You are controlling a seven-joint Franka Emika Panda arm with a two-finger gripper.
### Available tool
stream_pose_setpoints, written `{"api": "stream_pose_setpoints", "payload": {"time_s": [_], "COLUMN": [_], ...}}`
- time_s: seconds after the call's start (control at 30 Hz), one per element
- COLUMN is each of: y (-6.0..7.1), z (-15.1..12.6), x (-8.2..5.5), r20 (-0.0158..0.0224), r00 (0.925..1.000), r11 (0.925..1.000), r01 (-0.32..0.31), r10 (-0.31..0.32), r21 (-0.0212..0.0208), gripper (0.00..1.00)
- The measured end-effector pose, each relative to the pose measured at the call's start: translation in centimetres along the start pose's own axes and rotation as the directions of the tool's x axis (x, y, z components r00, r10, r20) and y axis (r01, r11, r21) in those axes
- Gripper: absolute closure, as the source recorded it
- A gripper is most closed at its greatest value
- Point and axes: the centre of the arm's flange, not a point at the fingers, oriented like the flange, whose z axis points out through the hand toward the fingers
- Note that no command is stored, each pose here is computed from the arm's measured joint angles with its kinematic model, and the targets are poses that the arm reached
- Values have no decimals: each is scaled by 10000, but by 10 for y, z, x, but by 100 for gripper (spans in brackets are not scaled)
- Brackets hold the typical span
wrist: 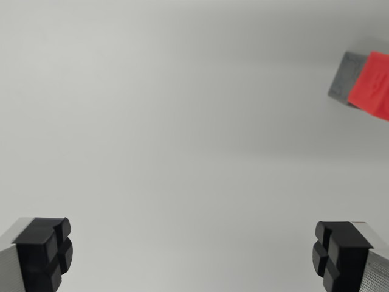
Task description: Destack cube
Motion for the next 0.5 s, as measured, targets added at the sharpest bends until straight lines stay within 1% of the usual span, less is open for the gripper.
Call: {"api": "stream_pose_setpoints", "payload": {"time_s": [0.13,0.5], "y": [1,9], "z": [1,10], "x": [1,11], "r20": [4,-23], "r00": [10000,9998], "r11": [10000,9998], "r01": [-28,-220], "r10": [28,220], "r21": [-4,19], "gripper": [0,0]}}
